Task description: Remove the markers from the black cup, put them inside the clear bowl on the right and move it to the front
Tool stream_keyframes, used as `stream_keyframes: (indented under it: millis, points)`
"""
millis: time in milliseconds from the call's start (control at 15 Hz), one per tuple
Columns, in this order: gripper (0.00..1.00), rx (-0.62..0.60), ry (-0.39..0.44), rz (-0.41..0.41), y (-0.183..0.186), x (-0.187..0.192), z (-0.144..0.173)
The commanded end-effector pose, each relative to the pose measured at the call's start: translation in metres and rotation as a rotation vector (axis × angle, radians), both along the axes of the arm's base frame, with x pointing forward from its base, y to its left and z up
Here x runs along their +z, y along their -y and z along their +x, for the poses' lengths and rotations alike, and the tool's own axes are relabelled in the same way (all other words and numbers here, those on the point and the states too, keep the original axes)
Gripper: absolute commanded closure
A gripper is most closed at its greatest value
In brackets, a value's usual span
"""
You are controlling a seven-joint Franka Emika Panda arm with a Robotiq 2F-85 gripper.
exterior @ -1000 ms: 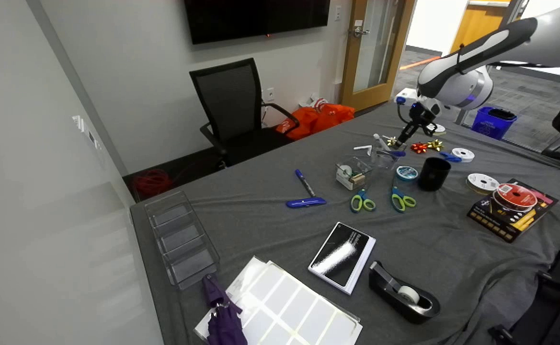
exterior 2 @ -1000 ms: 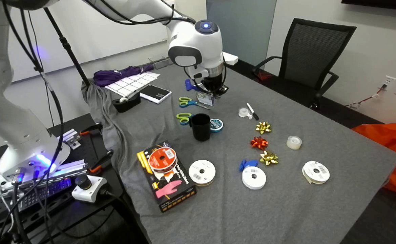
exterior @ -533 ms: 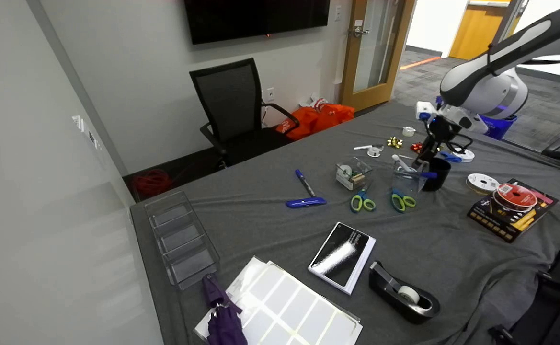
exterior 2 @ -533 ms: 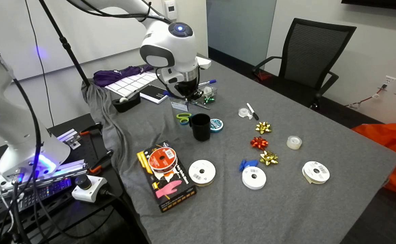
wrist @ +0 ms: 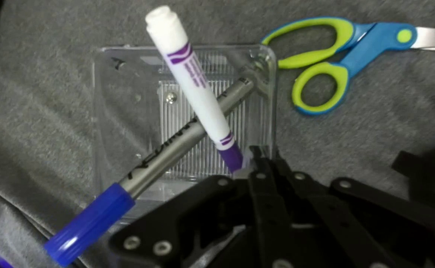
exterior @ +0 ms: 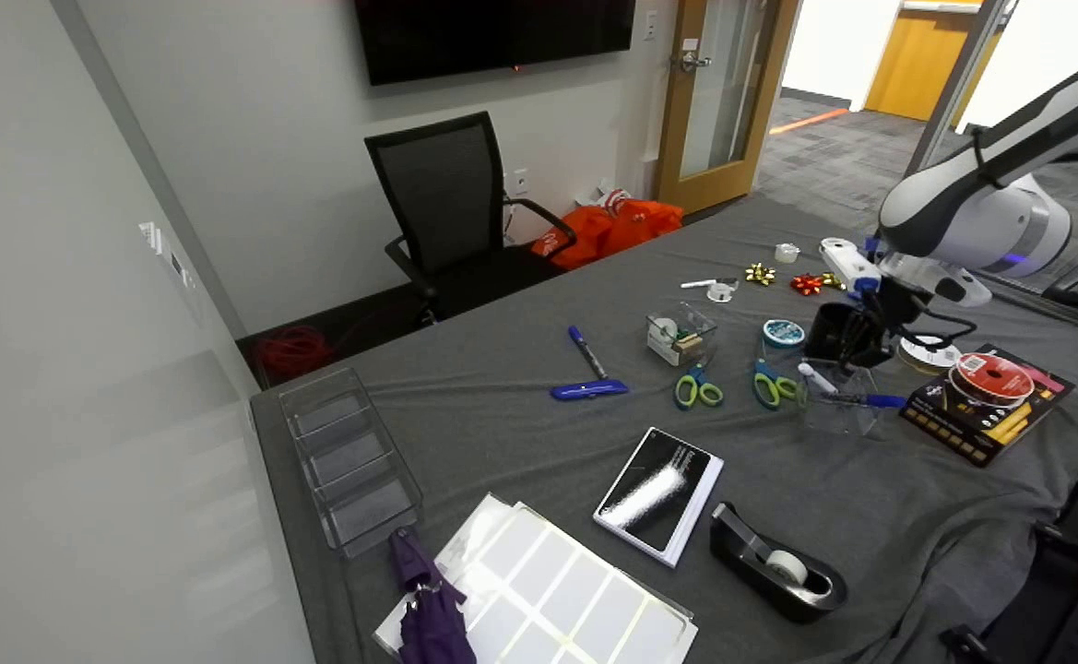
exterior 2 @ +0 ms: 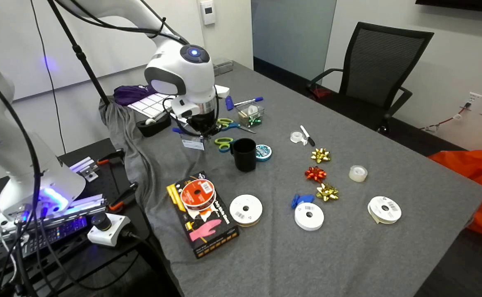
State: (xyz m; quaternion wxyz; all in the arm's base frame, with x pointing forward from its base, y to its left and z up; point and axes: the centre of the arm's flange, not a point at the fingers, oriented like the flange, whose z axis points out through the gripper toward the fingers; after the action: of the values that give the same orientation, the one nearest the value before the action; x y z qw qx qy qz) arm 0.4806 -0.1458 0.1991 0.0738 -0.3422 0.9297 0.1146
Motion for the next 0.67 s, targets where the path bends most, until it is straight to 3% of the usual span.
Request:
stream_keyframes:
  millis: [0,200,267,400,600]
  points:
    - [0.99,0.054,0.032,-0.034,-0.001,-0.013,-0.031]
    - [0.99,0.077,0.065,-0.056,0.001,-0.021,-0.04]
    - [0.7,0.081,0.076,-0.065,0.001,-0.022,-0.042]
    - [0.64,0.086,0.09,-0.076,0.003,-0.024,-0.043]
    - [0.42,0.09,0.102,-0.079,0.005,-0.021,-0.043]
